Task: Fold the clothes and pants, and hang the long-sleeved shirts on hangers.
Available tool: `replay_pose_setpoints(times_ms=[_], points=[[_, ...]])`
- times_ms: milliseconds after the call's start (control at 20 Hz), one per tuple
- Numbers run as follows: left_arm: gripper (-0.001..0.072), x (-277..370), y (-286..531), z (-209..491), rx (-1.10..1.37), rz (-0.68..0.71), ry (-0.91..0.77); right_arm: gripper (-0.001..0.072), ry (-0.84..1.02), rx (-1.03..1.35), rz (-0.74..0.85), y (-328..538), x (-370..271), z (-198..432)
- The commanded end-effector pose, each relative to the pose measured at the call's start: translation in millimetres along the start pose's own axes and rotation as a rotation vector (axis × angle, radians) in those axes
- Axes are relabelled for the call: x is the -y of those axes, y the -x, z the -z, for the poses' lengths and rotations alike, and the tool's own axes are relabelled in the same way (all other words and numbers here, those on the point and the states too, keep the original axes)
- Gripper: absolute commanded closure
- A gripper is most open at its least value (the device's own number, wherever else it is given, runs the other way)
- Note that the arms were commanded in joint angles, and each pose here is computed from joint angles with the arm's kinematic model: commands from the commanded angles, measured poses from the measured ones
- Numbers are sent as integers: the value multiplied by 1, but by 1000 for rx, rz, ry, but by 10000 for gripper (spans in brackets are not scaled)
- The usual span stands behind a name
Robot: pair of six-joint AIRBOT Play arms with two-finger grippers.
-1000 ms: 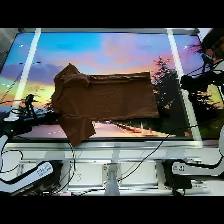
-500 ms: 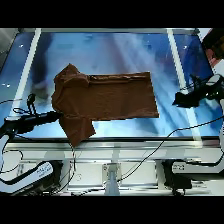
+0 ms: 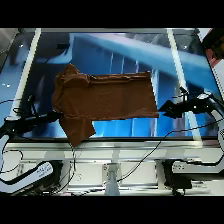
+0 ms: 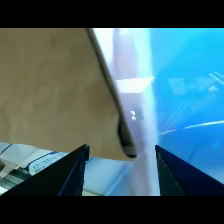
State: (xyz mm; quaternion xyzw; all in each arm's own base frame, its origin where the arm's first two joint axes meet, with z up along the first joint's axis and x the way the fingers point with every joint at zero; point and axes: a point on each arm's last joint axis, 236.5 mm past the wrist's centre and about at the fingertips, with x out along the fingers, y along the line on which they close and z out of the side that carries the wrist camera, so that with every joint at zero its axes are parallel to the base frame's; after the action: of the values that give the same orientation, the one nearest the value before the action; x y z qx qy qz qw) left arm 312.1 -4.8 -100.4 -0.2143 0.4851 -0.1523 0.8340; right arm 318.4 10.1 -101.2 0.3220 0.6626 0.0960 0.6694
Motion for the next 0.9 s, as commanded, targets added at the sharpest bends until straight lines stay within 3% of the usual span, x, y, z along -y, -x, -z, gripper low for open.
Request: replay_pose_setpoints(times_ms=[0,700,850], points=[[689,0,0,0,1,-1,0,218,-40,-8,-11,-12,5,10],[689,0,0,0,1,0,0,274,-164,27,-136,-27,-13,3],[689,0,0,0,1,0,0,383,-168,45,-132,-27,-12,-1]])
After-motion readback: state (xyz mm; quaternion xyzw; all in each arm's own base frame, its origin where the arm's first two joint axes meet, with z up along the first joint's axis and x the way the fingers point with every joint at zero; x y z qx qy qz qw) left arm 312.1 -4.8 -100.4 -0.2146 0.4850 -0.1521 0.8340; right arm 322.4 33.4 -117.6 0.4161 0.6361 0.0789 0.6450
